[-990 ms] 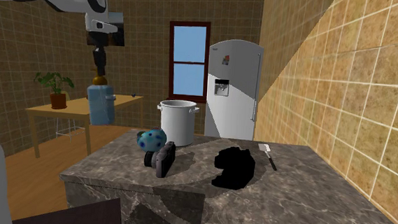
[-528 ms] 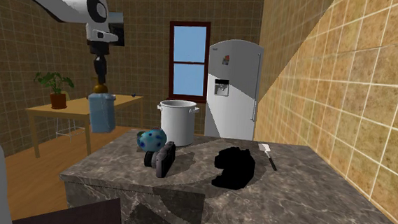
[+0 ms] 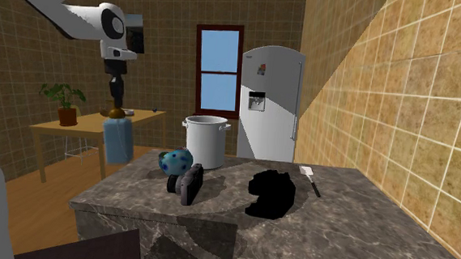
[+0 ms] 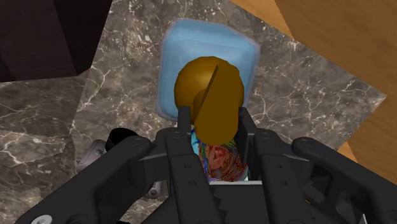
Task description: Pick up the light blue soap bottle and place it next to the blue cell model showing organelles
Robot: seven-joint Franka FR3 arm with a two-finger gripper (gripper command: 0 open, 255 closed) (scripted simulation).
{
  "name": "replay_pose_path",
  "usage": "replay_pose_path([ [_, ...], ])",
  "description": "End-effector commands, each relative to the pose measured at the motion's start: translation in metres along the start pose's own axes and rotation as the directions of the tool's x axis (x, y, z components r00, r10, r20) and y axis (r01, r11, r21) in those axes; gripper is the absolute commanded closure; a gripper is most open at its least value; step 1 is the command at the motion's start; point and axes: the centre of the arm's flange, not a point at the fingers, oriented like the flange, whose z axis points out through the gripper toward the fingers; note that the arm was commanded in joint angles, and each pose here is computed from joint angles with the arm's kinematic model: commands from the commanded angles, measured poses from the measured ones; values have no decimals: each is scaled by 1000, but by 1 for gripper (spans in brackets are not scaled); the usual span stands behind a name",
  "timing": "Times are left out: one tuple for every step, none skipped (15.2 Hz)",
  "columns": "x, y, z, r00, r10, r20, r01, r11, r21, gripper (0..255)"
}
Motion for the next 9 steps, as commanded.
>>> replay_pose_path([
  [1, 0, 11, 1000, 0, 0, 0, 1000, 1, 255],
  [1, 0, 17, 1000, 0, 0, 0, 1000, 1, 255],
  [1, 0, 22, 1000, 0, 0, 0, 1000, 1, 255],
  [1, 0, 27, 1000, 0, 0, 0, 1000, 1, 255],
  [1, 0, 32, 1000, 0, 0, 0, 1000, 1, 255],
  [0, 0, 38, 1000, 0, 0, 0, 1000, 1, 255],
  [0, 0, 43, 1000, 0, 0, 0, 1000, 1, 255],
  [0, 0, 48, 1000, 0, 0, 0, 1000, 1, 255],
  [0, -1, 54, 1000, 0, 0, 0, 1000, 1, 255],
])
